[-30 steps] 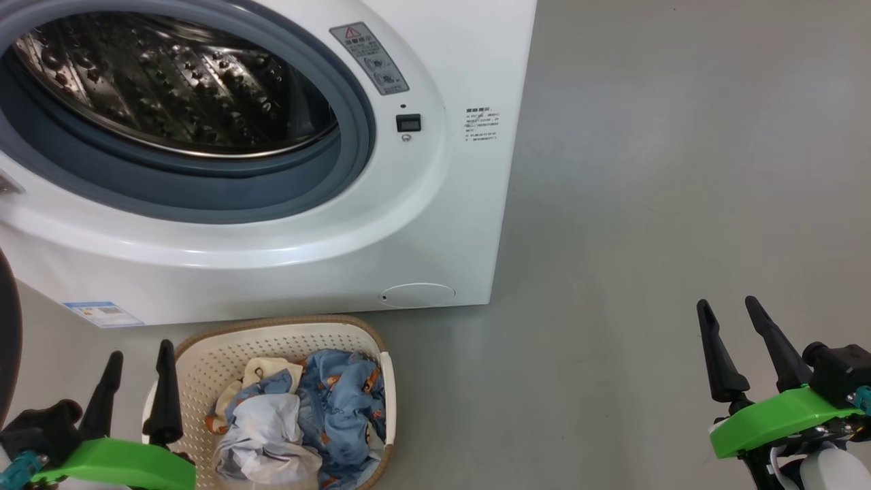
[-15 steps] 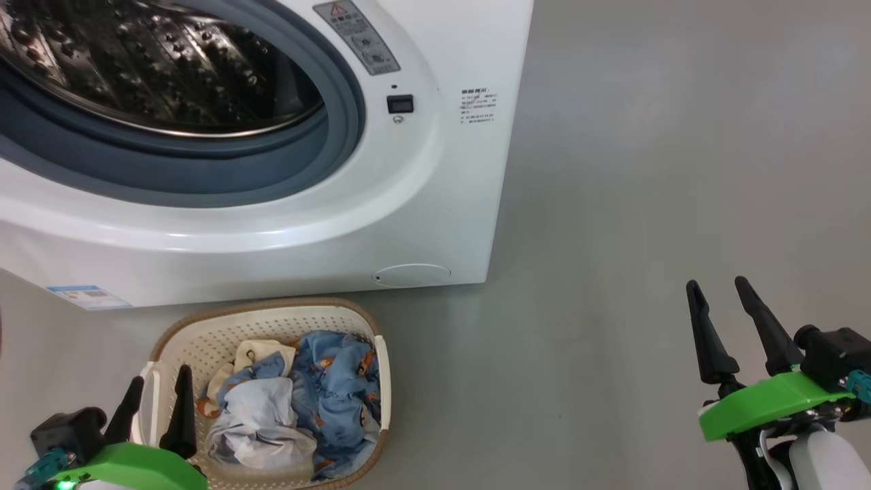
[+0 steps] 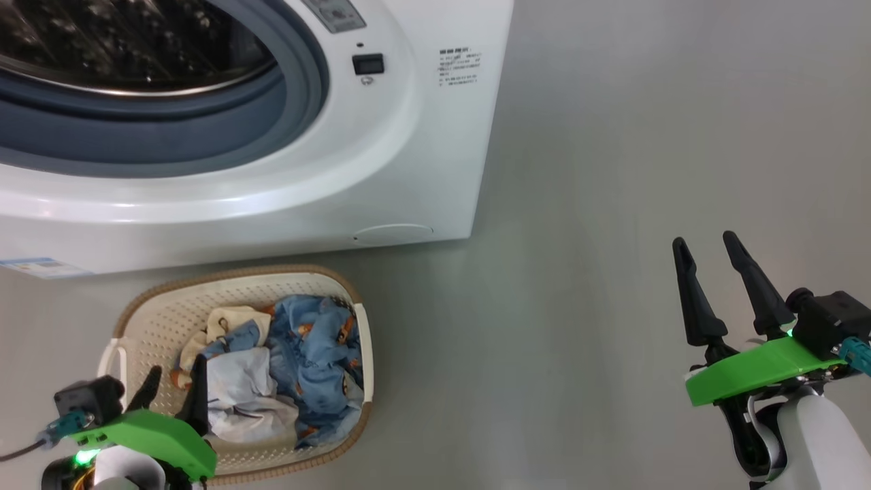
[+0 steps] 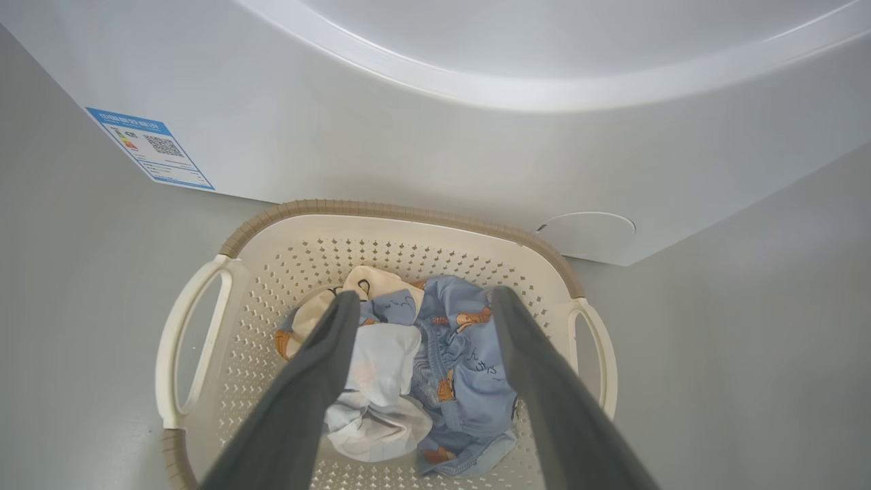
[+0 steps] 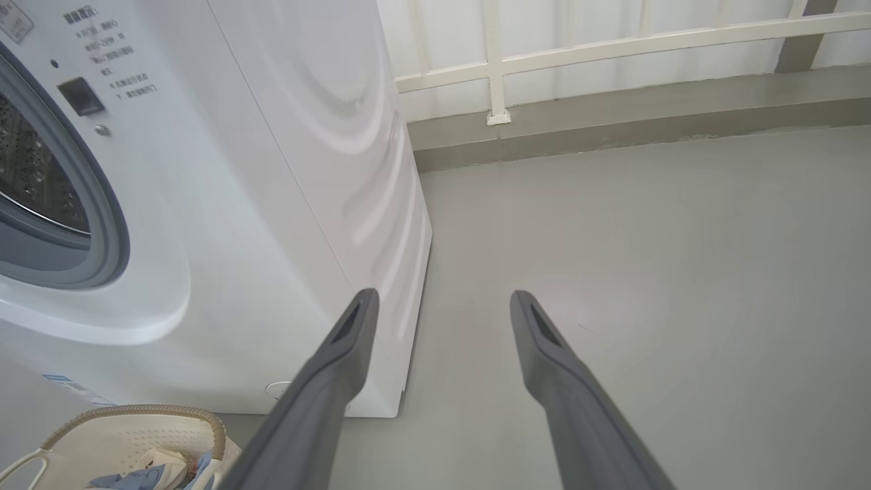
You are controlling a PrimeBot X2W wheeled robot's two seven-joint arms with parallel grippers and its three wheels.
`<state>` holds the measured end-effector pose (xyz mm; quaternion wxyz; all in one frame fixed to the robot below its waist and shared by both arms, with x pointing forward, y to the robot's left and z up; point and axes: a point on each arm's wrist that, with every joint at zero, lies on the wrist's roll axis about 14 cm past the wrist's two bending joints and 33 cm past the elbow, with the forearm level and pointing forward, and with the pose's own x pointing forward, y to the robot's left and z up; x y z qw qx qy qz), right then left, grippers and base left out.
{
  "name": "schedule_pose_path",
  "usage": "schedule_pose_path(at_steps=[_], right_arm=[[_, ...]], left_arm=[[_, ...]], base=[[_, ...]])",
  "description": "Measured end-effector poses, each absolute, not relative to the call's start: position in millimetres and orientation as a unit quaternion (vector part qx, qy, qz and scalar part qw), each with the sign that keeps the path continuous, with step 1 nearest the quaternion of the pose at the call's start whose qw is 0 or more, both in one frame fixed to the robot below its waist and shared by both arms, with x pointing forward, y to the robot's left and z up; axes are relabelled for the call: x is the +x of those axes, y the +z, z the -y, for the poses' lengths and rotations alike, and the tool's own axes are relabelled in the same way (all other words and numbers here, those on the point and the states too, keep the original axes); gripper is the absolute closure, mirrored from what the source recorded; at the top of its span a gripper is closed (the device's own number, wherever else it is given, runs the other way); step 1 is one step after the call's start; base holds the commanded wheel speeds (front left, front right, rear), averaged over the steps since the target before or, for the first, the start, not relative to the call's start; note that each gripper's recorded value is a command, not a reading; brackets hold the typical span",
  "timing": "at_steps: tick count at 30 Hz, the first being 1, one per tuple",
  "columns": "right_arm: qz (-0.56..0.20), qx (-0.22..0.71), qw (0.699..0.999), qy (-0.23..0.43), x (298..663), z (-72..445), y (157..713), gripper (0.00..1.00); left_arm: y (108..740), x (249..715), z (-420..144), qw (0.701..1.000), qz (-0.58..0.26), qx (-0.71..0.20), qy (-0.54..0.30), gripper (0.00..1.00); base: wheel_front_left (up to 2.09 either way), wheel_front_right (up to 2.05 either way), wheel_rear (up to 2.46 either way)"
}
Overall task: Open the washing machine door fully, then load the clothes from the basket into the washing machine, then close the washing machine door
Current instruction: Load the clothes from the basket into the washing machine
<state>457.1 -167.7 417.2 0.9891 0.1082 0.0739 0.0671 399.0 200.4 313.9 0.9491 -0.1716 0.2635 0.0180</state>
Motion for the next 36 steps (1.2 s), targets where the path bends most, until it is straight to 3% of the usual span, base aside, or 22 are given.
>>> schedule_pose_path(at_steps=[28,36], right_arm=[[-0.122,0.094,0.986,0.065,497.5,168.0,345.4,0.0],[-0.127,0.09,0.986,0.065,504.6,168.5,333.4,0.0]], left_arm=[[184.3,400.4,-208.8,0.865,-0.488,-0.117,0.031,0.0],[165.5,400.0,-208.1,0.847,-0.519,-0.113,0.028,0.0]], base=[[0.0,0.0,0.0],[0.0,0.0,0.0]])
